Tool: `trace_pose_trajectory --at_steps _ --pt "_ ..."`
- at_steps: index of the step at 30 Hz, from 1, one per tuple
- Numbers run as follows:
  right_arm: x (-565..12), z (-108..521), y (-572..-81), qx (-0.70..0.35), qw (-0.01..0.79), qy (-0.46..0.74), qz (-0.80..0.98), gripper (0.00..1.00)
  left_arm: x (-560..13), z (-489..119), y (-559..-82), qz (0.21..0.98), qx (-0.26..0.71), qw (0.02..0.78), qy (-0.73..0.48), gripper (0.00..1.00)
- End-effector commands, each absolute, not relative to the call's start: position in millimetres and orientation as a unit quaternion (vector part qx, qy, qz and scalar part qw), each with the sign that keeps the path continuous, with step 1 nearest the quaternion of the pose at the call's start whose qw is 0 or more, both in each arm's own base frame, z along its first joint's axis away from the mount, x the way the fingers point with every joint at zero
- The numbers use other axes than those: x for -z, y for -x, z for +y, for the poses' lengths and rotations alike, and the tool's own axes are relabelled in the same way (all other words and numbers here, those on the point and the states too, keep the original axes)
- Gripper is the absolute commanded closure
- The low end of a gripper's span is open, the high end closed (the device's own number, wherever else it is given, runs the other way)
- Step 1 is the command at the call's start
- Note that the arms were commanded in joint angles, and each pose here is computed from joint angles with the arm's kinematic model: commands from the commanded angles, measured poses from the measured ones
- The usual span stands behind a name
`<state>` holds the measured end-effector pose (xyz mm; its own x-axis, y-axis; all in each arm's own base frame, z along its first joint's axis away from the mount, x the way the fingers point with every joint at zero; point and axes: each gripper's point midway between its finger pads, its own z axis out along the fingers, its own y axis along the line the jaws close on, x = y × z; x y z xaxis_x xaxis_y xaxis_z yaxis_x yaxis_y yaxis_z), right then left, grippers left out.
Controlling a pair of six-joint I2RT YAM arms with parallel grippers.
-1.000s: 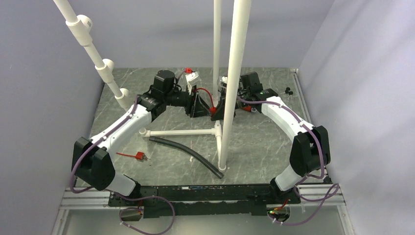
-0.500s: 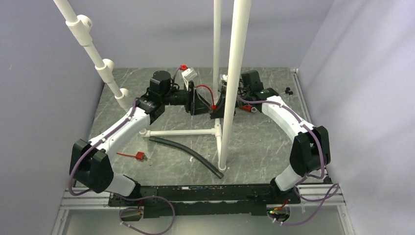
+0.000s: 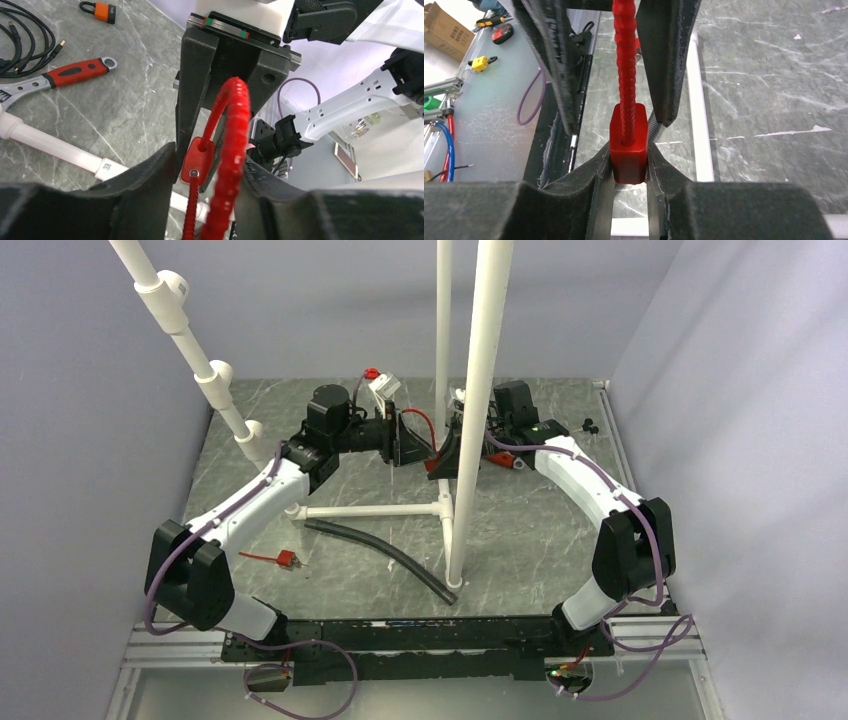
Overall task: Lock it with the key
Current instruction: Lock the lock.
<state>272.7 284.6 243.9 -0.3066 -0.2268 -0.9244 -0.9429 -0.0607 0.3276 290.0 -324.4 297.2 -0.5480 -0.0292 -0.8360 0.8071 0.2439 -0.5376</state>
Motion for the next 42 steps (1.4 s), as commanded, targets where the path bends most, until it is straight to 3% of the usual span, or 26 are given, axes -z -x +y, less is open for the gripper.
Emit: trace_pose_trajectory --at_steps 1,9,13,19,28,39,42 --pt "-276 285 -262 -0.553 0.360 0.514 0.548 1.00 -307 -328 -295 0.673 0.559 0.398 -0.275 0.61" --pt "-276 286 -262 -0.564 0.346 0.506 0.552 1.00 -312 -329 -286 0.659 0.580 0.386 -0.283 0.98" --pt "-278 280 -271 -0.587 0.328 0.472 0.571 0.58 -314 -327 -279 0.655 0.584 0.379 -0.292 1.00" --pt "-289 273 -279 -0.609 0.327 0.430 0.581 0.42 -318 -323 -277 0.653 0.593 0.371 -0.290 1.00" --pt "-287 279 -273 -0.618 0.311 0.431 0.580 0.40 -319 -324 -278 0.652 0.600 0.363 -0.288 1.00" --pt "-280 287 -265 -0.623 0.295 0.434 0.581 0.49 -320 -326 -281 0.653 0.601 0.361 -0.285 1.00" --pt "-278 288 -263 -0.622 0.293 0.436 0.581 0.57 -321 -326 -282 0.653 0.601 0.363 -0.285 1.00"
